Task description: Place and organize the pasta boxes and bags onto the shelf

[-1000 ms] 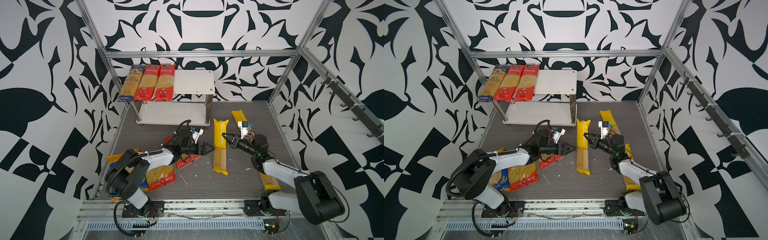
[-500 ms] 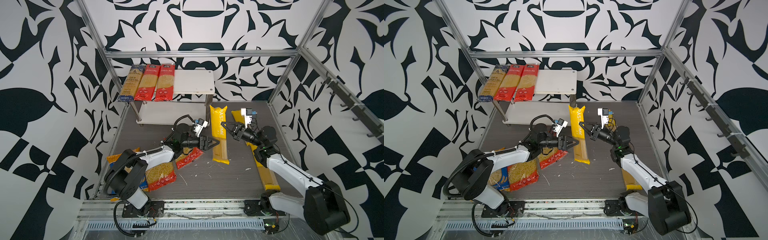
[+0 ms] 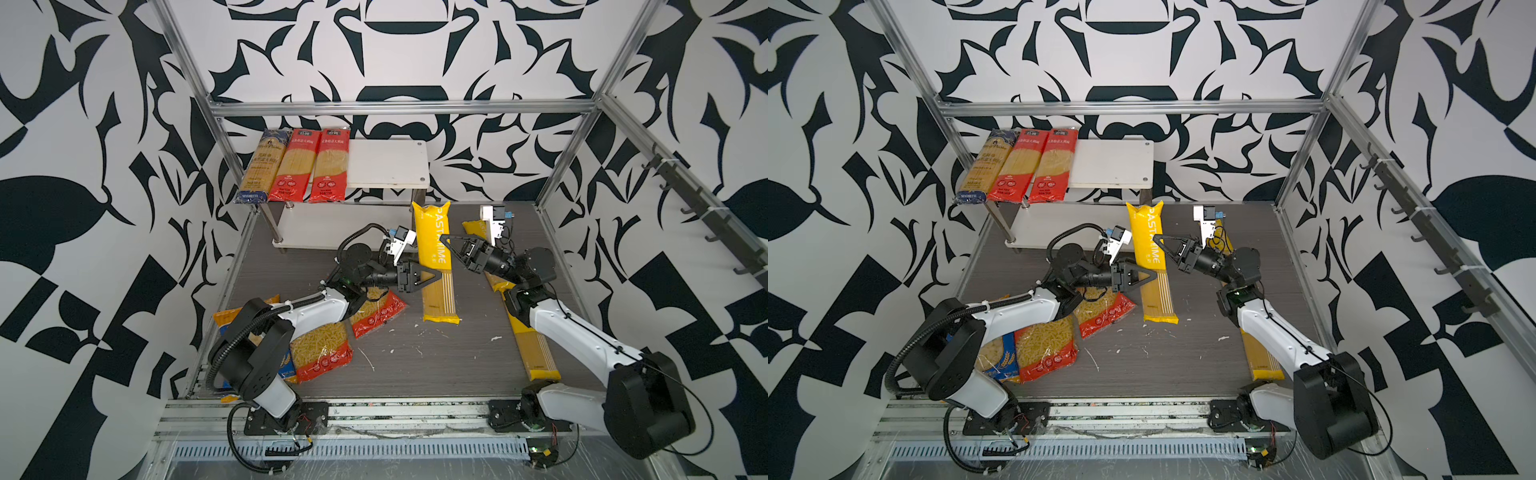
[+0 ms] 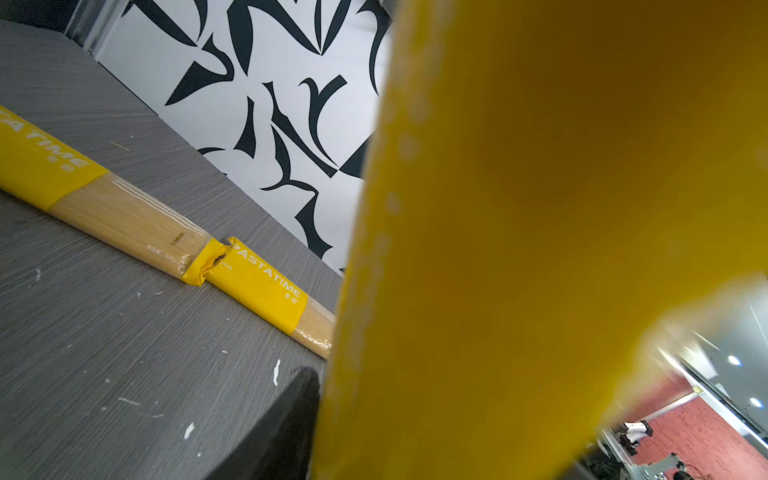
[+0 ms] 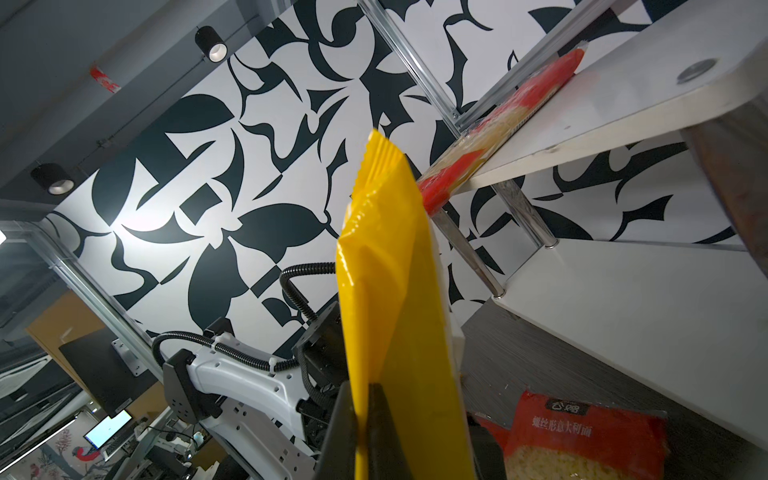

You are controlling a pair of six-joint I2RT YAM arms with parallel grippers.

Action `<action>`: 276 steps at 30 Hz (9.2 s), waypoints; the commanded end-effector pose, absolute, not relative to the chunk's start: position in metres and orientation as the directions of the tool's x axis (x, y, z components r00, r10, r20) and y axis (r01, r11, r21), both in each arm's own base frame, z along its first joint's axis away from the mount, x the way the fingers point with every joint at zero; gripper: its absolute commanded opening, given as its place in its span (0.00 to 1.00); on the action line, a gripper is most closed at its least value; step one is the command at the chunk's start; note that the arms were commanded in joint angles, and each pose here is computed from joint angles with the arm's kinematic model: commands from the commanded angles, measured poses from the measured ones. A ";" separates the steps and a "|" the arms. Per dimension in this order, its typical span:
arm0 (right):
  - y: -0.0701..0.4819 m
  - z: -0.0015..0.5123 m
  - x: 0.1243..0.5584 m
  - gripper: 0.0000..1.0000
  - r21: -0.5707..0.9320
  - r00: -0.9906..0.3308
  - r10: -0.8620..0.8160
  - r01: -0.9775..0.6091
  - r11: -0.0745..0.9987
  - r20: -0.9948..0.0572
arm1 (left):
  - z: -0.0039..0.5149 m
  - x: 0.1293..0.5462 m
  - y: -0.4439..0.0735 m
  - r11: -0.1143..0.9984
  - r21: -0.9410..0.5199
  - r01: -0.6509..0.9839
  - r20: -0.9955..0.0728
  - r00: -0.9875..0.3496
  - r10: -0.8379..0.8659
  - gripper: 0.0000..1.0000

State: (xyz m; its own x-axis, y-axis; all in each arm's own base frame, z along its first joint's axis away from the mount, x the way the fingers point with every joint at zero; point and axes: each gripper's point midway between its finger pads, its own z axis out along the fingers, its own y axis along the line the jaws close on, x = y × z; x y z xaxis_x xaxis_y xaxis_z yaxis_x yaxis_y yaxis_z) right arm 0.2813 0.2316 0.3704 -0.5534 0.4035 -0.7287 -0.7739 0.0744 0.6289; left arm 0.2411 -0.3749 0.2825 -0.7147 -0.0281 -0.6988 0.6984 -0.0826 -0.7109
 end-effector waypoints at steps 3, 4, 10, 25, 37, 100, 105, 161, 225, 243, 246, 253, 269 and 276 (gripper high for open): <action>0.224 0.434 0.262 0.00 0.481 -0.407 0.482 -0.876 0.035 -0.776 | 0.314 0.235 -0.371 -0.139 -0.653 0.744 -0.746 -0.664 -0.052 0.47; 0.224 0.431 0.266 0.00 0.498 -0.419 0.478 -0.866 0.045 -0.772 | 0.316 0.236 -0.370 -0.134 -0.652 0.747 -0.747 -0.663 -0.061 0.43; 0.226 0.406 0.281 0.16 0.592 -0.495 0.467 -0.802 0.078 -0.732 | 0.328 0.243 -0.364 -0.083 -0.642 0.762 -0.758 -0.647 -0.082 0.24; 0.226 0.299 0.263 0.67 0.733 -0.648 0.345 -0.619 0.281 -0.679 | 0.389 0.303 -0.309 0.111 -0.727 0.677 -0.683 -0.697 -0.220 0.14; 0.268 0.301 0.260 0.70 0.715 -0.669 0.251 -0.650 0.257 -0.699 | 0.411 0.311 -0.313 0.066 -0.749 0.659 -0.659 -0.730 -0.180 0.16; 0.287 0.454 0.353 0.00 0.804 -0.633 0.558 -0.584 0.110 -0.536 | 0.366 0.288 -0.242 0.297 -0.861 0.412 -0.506 -0.747 -0.432 0.77; 0.316 0.464 0.368 0.00 0.829 -0.661 0.556 -0.551 0.095 -0.503 | 0.349 0.287 -0.201 0.418 -0.873 0.251 -0.464 -0.691 -0.554 0.79; 0.277 0.376 0.367 0.63 0.920 -0.732 0.558 -0.333 0.209 -0.391 | 0.377 0.423 -0.202 0.138 -0.975 0.174 -0.200 -0.420 -0.885 0.32; -0.006 0.135 0.388 0.72 0.309 -0.654 0.512 0.409 0.859 -0.556 | 0.181 0.255 -0.335 0.806 -0.526 0.272 -0.739 -0.615 -0.274 0.84; -0.035 0.056 0.464 0.73 0.274 -0.756 0.501 0.420 0.865 -0.421 | 0.124 0.266 -0.337 0.883 -0.390 0.260 -0.745 -0.653 -0.137 0.90; -0.021 0.039 0.458 0.69 0.329 -0.782 0.518 0.416 0.848 -0.346 | 0.125 0.271 -0.333 0.880 -0.406 0.246 -0.736 -0.658 -0.156 0.90; 0.021 0.022 0.437 0.60 0.385 -0.815 0.509 0.392 0.836 -0.276 | 0.133 0.276 -0.329 0.874 -0.428 0.231 -0.730 -0.658 -0.183 0.90; 0.092 0.010 0.339 0.21 0.278 -0.899 0.372 0.305 0.911 -0.232 | 0.139 0.275 -0.324 0.861 -0.463 0.210 -0.716 -0.661 -0.224 0.89; 0.123 -0.001 0.245 0.20 0.215 -0.933 0.312 0.272 0.938 -0.181 | 0.143 0.277 -0.324 0.854 -0.475 0.211 -0.715 -0.659 -0.234 0.89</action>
State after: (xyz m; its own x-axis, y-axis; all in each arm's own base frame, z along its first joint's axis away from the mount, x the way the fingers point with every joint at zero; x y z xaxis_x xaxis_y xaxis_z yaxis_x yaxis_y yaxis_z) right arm 0.3143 0.1307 0.0312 -0.8828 0.3283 -0.3359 0.2081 0.9146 0.3468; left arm 0.2780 -0.3274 0.1381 -0.6587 -0.2204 -0.7194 0.2159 0.8606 -0.4613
